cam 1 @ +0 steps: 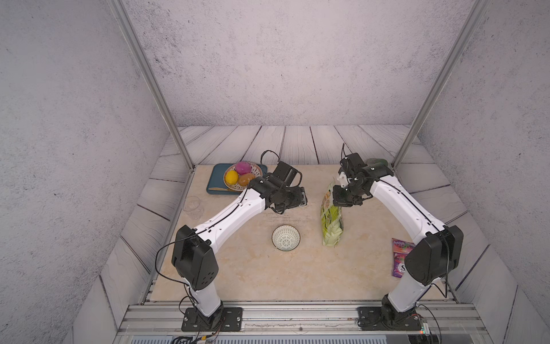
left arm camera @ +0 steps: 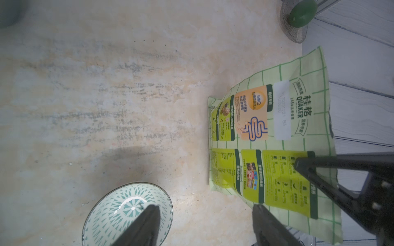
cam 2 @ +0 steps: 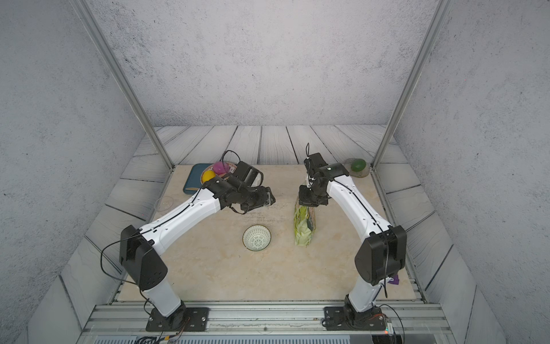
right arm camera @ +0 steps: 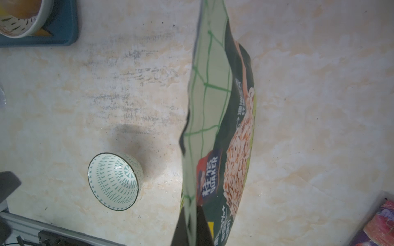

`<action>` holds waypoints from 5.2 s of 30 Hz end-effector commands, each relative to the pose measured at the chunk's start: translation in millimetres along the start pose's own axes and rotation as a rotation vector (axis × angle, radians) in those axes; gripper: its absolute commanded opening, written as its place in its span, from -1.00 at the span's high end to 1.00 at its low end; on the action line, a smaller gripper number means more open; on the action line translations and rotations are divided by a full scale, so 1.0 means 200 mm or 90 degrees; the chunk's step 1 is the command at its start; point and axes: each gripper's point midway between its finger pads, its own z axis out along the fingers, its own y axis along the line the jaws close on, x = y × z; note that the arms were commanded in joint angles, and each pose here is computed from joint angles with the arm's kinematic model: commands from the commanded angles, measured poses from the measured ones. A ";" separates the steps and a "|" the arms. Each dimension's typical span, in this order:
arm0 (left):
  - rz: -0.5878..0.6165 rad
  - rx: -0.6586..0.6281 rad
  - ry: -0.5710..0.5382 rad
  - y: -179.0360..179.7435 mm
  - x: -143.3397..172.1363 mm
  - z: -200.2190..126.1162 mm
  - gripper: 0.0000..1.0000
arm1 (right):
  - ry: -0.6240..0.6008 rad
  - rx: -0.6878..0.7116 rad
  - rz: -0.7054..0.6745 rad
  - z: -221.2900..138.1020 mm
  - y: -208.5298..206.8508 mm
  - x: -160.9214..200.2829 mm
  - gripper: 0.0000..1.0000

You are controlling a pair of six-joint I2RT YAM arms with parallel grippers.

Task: Pour the oats into the breakfast bowl
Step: Move the oats bag to the center of the board, then open the oats bag at the center of the board.

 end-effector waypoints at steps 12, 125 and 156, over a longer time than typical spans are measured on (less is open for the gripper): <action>0.023 0.015 -0.002 -0.05 0.01 -0.06 -0.29 | -0.112 -0.035 0.041 -0.36 0.01 0.09 0.23; 0.047 0.076 0.077 -0.24 0.12 0.10 -0.17 | -0.056 -0.176 0.046 -0.11 -0.04 0.15 0.75; 0.023 0.147 0.098 -0.39 0.09 0.15 -0.12 | -0.054 -0.262 0.062 -0.08 0.14 0.17 1.00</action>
